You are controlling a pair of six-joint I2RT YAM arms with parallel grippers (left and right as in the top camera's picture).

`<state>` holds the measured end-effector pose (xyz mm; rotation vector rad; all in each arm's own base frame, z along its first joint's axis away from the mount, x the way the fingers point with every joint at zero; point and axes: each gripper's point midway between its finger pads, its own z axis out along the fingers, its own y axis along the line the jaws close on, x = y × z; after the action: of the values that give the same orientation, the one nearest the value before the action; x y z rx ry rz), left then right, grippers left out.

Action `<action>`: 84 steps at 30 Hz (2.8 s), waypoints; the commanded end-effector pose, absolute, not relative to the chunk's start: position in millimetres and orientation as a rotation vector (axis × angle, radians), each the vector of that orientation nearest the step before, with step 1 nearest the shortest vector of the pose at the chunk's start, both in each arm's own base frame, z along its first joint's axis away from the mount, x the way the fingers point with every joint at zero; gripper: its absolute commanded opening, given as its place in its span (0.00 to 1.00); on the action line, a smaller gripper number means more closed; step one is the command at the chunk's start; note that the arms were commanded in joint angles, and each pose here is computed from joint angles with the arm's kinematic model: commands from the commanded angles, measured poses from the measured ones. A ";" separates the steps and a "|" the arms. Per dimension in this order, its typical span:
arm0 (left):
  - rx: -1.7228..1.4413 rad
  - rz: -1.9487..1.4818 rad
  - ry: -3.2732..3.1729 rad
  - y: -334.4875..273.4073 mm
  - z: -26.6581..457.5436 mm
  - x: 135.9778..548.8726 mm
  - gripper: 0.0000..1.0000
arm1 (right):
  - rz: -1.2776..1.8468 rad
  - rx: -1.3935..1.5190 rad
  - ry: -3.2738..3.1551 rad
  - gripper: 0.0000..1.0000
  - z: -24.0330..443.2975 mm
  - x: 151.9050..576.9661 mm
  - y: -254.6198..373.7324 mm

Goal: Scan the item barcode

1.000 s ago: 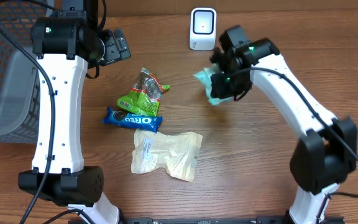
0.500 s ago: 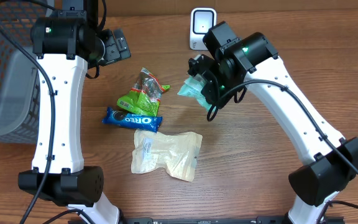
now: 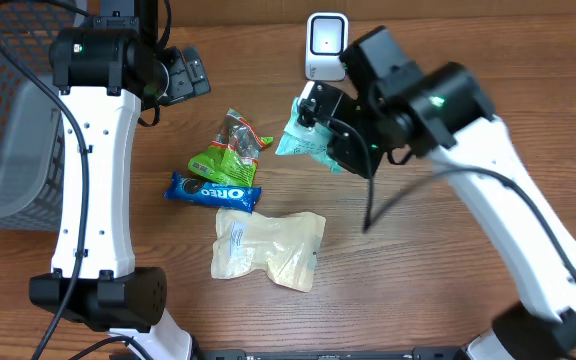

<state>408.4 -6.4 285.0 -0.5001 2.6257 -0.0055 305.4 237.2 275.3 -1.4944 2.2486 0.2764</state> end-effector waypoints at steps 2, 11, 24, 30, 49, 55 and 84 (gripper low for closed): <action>-0.481 -0.004 2.634 -6.6 282.2 411.4 1.00 | 0.333 -1.559 1.966 0.04 335.3 281.3 240.8; -0.481 -0.004 2.634 -6.6 282.2 411.4 1.00 | 0.355 -1.590 1.876 0.04 350.9 269.1 240.7; -0.481 -0.004 2.634 -6.6 282.2 411.4 1.00 | 0.358 -1.598 1.900 0.04 334.0 280.4 245.8; -0.481 -0.004 2.634 -6.6 282.2 411.4 1.00 | 0.383 -1.631 2.012 0.04 292.2 301.8 256.1; -0.481 -0.004 2.634 -6.6 282.2 411.4 1.00 | 0.393 -1.049 2.790 0.15 99.3 402.0 234.2; -0.481 -0.004 2.634 -6.6 282.2 411.4 1.00 | 0.281 -0.851 2.931 0.15 74.5 405.6 221.0; -0.481 -0.004 2.634 -6.6 282.2 411.4 1.00 | 0.575 -0.589 2.861 1.00 133.5 418.5 221.4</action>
<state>408.4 -6.4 285.0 -0.5001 2.6257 -0.0055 397.6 216.7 60.7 -0.6461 3.0402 0.4041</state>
